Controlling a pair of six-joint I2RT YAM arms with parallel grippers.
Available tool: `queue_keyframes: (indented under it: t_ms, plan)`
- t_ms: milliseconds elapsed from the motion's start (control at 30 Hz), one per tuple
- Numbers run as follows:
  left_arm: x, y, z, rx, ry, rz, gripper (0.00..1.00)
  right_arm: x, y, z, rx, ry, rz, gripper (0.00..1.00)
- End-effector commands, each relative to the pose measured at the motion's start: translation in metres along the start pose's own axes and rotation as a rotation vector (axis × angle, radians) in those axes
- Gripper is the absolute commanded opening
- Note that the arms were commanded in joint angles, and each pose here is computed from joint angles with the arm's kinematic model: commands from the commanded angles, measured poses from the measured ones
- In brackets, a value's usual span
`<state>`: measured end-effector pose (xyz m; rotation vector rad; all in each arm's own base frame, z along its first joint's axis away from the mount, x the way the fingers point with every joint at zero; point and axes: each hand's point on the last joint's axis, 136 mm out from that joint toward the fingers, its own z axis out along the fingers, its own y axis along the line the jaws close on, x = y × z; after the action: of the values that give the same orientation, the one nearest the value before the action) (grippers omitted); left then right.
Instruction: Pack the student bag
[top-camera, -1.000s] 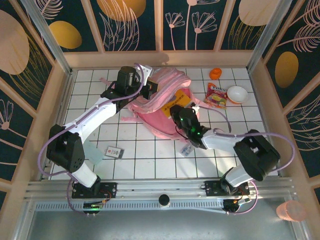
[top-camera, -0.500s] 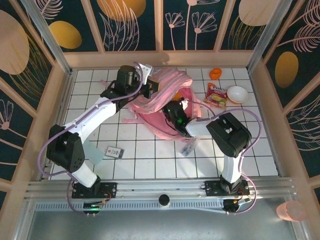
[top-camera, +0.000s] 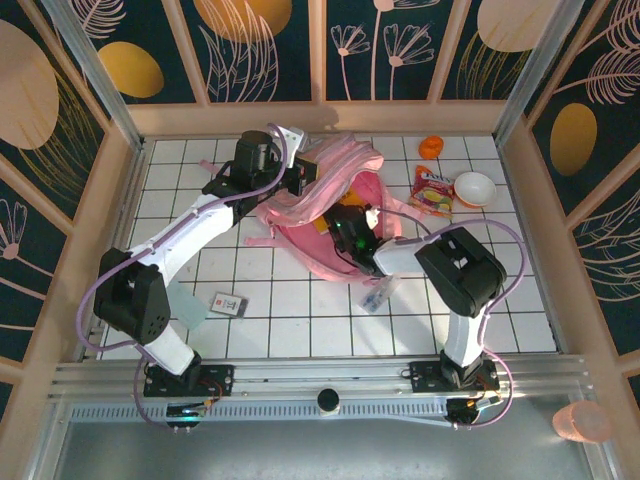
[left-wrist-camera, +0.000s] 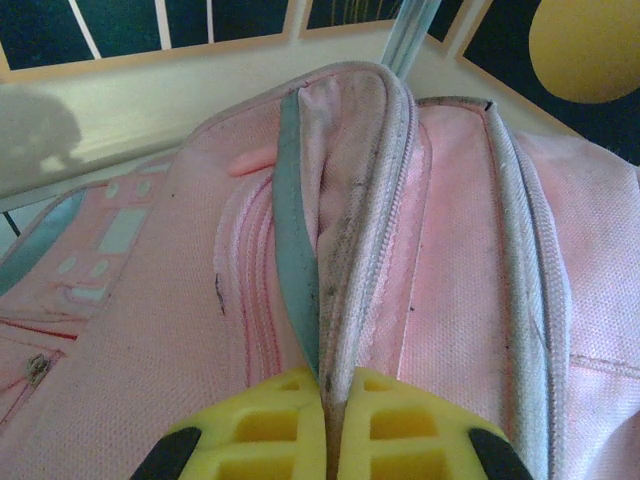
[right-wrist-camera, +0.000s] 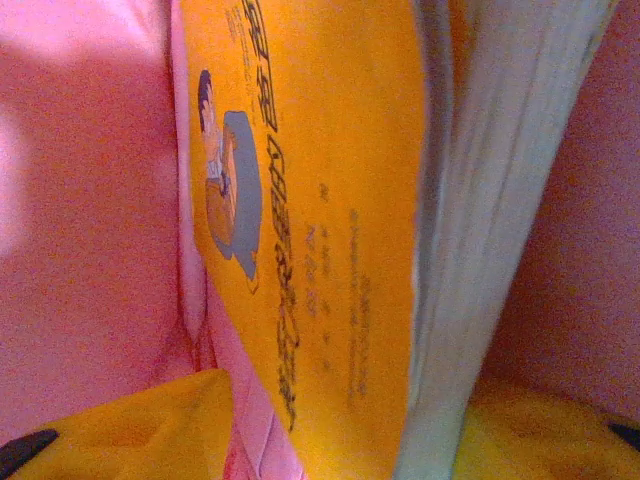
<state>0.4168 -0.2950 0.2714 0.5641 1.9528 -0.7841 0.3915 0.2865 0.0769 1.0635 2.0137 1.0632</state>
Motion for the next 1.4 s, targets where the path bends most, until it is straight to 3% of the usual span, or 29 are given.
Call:
queue_keyframes:
  t_ms: [0,67,133,167,500,700,833,1000,1100,1200,1333,1367]
  plan:
    - [-0.065,-0.01,-0.013,0.005,-0.217,0.09,0.0,-0.002,-0.004,-0.02,0.031,0.014,-0.009,0.59]
    - [-0.064,-0.008,-0.013,-0.005,-0.213,0.097,0.0,-0.001,-0.008,-0.029,0.036,0.022,-0.017,0.65]
    - [-0.062,-0.006,-0.013,-0.013,-0.209,0.102,0.0,-0.002,-0.012,-0.038,0.033,0.023,-0.025,0.81]
    - [-0.061,-0.005,-0.013,-0.017,-0.205,0.106,0.0,-0.002,-0.016,-0.043,0.034,0.031,-0.029,0.83]
    - [-0.034,0.007,-0.007,-0.061,-0.138,0.179,0.0,-0.016,0.012,-0.12,-0.097,0.038,-0.21,0.83]
    - [0.021,0.015,0.004,-0.047,-0.029,0.253,0.0,-0.052,0.027,-0.172,-0.091,-0.054,-0.35,0.83]
    - [0.071,0.008,0.013,0.043,0.071,0.398,0.0,-0.073,0.043,-0.197,-0.114,-0.106,-0.445,0.83]
    - [0.173,0.018,0.032,0.031,0.369,0.652,0.0,-0.089,0.055,-0.212,-0.127,-0.168,-0.529,0.83]
    - [0.223,0.026,0.039,0.005,0.548,0.746,0.0,-0.084,0.059,-0.21,-0.149,-0.144,-0.583,0.83]
    - [0.241,0.026,0.039,0.018,0.581,0.742,0.0,-0.077,0.06,-0.206,-0.161,-0.113,-0.621,0.83]
    - [0.236,0.024,0.038,0.008,0.538,0.728,0.0,-0.074,0.055,-0.202,-0.155,-0.102,-0.665,0.83]
    - [0.227,0.022,0.038,-0.001,0.516,0.716,0.05,-0.073,0.056,-0.202,-0.159,-0.102,-0.684,0.83]
